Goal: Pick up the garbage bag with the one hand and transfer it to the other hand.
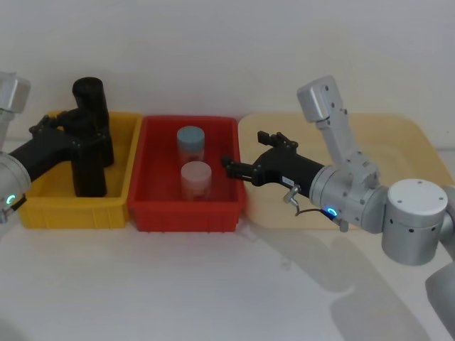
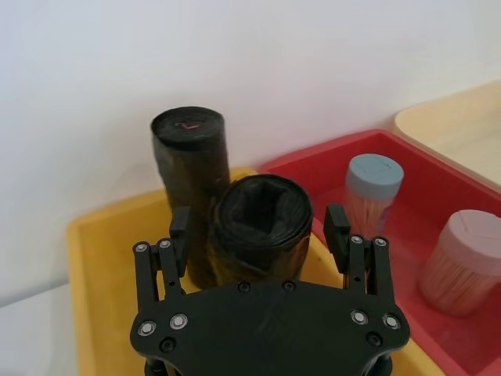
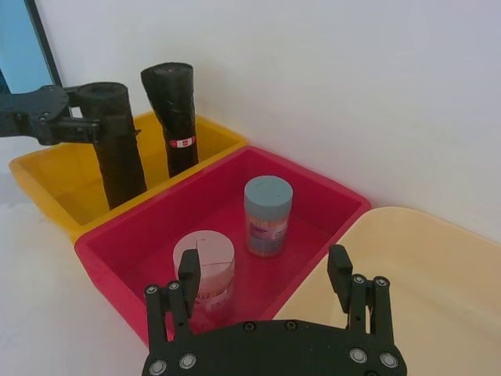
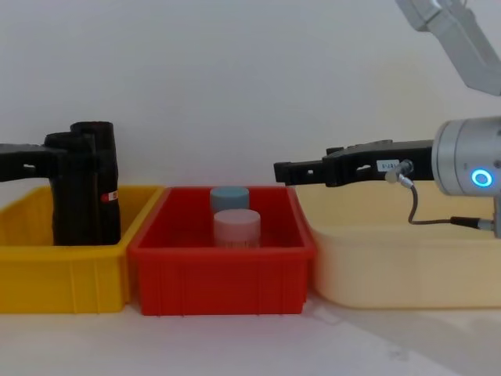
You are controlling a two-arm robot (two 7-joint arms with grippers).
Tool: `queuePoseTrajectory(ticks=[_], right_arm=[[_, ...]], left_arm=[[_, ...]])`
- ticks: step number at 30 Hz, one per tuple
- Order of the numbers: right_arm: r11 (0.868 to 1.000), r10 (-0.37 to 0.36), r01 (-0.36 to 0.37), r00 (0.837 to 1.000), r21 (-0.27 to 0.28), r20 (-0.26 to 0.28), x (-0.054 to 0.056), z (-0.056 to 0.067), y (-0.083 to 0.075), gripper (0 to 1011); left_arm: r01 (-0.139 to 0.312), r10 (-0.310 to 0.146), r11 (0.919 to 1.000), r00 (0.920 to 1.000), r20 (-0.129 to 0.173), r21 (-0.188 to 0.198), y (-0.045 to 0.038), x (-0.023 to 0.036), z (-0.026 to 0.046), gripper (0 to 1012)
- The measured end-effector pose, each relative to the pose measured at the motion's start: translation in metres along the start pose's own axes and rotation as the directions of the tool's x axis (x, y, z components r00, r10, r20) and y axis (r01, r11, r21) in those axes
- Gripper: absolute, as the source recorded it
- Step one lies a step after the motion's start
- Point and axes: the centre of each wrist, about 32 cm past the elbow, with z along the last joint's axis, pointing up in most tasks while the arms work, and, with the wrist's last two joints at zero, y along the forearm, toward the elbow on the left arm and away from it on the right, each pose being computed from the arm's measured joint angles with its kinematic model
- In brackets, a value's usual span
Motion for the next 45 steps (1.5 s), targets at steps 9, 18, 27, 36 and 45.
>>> queuePoseTrajectory(ticks=[9,18,27,36,45], right_arm=[[1.000,0.006,-0.006,1.000,0.007,-0.017,0.002,-0.002,0.002,1001],[0.999,0.044,-0.044,0.999,0.011,-0.027,0.001,0.001,0.009,1001],[0.996,0.092,-0.092,0.994,-0.001,-0.053,0.003,0.005,0.019,1001],[0.989,0.136,-0.141,0.986,-0.042,-0.099,0.007,0.008,0.034,1001],[0.979,0.166,-0.177,0.980,-0.102,-0.106,0.009,0.010,0.055,1001]], left_arm=[[0.038,-0.038,0.9993,0.9991,-0.017,0.003,-0.0070,0.0012,-0.0001,1001],[0.056,-0.056,0.9984,0.9981,-0.025,0.004,-0.0102,0.0019,-0.0001,888],[0.064,-0.064,0.9980,0.9976,-0.028,0.004,-0.0117,0.0021,0.0001,657],[0.068,-0.067,0.9977,0.9973,-0.030,0.004,-0.0124,0.0024,0.0001,431],[0.070,-0.070,0.9975,0.9971,-0.031,0.004,-0.0129,0.0022,0.0000,376]])
